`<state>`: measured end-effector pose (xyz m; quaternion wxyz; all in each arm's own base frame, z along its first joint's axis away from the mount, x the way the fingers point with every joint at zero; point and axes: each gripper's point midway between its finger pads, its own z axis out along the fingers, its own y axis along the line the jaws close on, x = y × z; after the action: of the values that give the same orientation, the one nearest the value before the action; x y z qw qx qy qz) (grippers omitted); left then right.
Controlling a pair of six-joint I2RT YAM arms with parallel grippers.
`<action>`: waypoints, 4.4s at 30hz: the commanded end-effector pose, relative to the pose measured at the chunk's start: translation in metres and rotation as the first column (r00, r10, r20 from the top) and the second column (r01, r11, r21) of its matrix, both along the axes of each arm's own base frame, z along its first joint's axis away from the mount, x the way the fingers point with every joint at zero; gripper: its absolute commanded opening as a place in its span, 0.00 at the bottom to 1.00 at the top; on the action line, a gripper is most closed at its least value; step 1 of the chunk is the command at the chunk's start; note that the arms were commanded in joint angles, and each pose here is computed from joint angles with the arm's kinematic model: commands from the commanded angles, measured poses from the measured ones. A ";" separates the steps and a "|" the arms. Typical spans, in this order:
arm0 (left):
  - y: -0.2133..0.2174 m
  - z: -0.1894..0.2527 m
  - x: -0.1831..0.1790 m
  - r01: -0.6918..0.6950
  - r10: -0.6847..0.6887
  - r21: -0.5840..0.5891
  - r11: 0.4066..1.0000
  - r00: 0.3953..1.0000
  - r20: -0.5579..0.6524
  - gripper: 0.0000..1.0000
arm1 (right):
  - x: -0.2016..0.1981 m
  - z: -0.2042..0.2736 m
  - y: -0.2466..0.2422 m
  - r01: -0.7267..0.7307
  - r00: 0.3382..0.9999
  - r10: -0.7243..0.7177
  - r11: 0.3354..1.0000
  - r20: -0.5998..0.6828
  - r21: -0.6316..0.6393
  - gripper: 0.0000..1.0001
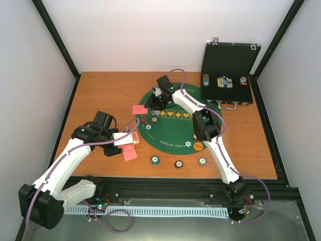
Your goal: Distribute texas hold em gaming equipment
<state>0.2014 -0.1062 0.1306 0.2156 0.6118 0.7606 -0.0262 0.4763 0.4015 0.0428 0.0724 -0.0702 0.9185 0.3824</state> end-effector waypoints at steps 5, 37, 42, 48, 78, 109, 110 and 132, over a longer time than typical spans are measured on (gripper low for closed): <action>-0.004 0.013 0.001 -0.003 0.003 -0.032 0.999 1.000 0.020 0.32 | 0.009 0.109 -0.018 0.029 0.980 -0.031 1.000 0.195 0.010 0.60; -0.010 0.037 0.004 -0.019 0.024 -0.084 0.996 0.999 0.048 0.32 | -0.270 0.144 0.007 -0.149 0.989 0.126 0.911 0.083 0.384 0.70; -0.011 0.038 0.002 -0.018 0.022 -0.088 0.996 0.999 0.043 0.32 | -0.277 0.142 0.033 -0.187 0.982 0.172 0.892 0.074 0.412 0.69; -0.008 0.035 0.001 -0.013 0.016 -0.073 0.997 0.999 0.044 0.32 | -0.283 0.137 0.054 -0.215 0.976 0.212 0.876 0.057 0.432 0.69; -0.007 0.038 0.000 -0.003 0.007 -0.066 0.998 0.998 0.055 0.32 | -0.275 0.094 0.068 -0.189 0.972 0.228 0.903 -0.058 0.385 0.57; -0.005 0.038 -0.003 0.012 -0.009 -0.056 0.998 0.999 0.049 0.32 | -0.284 0.089 0.081 -0.261 0.953 0.297 0.901 -0.054 0.346 0.55; -0.006 0.039 -0.004 0.013 -0.010 -0.058 0.998 0.999 0.049 0.32 | -0.283 0.086 0.078 -0.257 0.955 0.292 0.907 -0.056 0.334 0.54; -0.006 0.040 -0.004 0.020 -0.016 -0.061 0.998 0.998 0.058 0.32 | -0.277 0.079 0.045 -0.218 0.968 0.246 0.927 -0.057 0.306 0.52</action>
<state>0.1905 -0.1084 0.1480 0.2187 0.6040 0.7651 -0.0452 0.1960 0.4620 0.1437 -0.0018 -0.1701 0.8124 0.5578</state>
